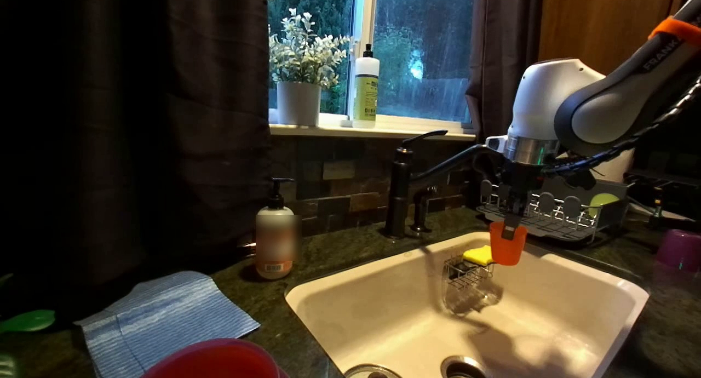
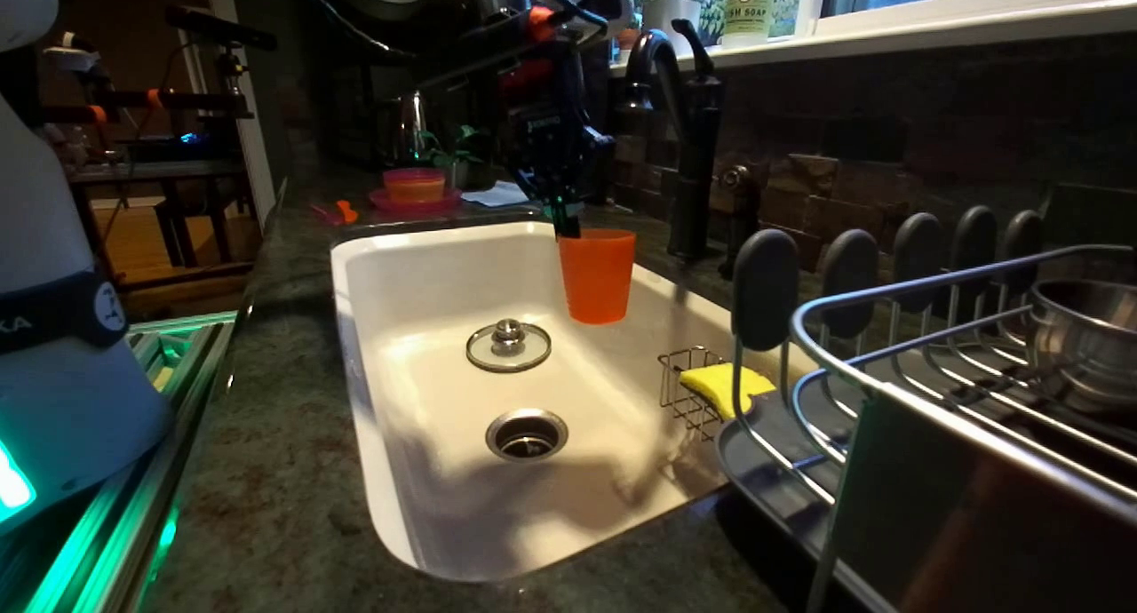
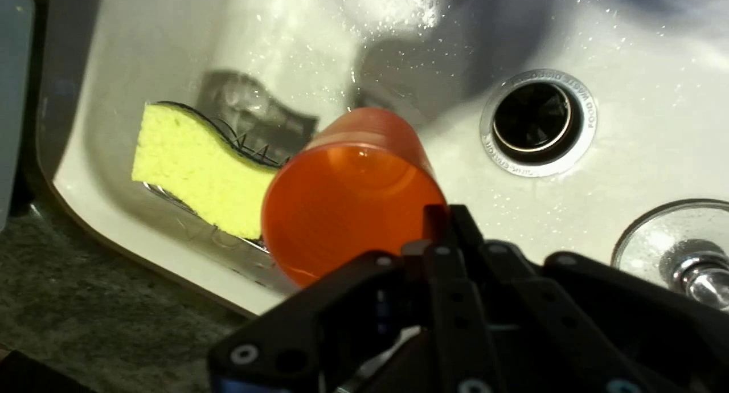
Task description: Remove the orange cup from the drying rack and put it in the sink
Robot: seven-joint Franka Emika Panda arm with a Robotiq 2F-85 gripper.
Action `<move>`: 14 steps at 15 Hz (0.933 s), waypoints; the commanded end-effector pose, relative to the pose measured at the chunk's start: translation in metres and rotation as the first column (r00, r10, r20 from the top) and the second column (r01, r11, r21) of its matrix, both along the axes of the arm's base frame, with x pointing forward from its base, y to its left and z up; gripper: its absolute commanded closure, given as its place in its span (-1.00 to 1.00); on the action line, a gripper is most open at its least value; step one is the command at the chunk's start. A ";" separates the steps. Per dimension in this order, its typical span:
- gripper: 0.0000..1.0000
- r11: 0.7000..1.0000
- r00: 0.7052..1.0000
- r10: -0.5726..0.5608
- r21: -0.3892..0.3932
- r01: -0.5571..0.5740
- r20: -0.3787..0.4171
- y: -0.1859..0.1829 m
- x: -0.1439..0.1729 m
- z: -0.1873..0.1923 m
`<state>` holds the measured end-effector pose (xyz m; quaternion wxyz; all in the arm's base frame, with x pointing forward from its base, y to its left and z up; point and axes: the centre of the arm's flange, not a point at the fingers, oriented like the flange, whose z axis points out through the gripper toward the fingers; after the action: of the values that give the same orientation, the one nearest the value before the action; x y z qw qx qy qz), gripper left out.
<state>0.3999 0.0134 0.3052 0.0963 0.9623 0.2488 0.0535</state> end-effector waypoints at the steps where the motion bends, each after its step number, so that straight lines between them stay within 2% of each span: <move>1: 0.98 0.997 0.998 0.064 -0.030 -0.064 -0.005 0.016 0.008 -0.032; 5: 0.98 0.996 0.995 0.084 -0.008 -0.084 -0.053 0.022 0.008 -0.055; 6: 0.93 0.997 0.996 0.076 -0.015 -0.077 -0.043 0.017 0.001 -0.038; 10: 0.98 0.997 0.995 0.079 -0.011 -0.080 -0.066 0.019 0.004 -0.049; 14: 0.98 0.994 0.987 0.112 -0.004 -0.113 -0.115 0.047 0.016 -0.077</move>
<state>0.4048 0.0369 0.2532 0.0912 0.9505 0.2961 0.0215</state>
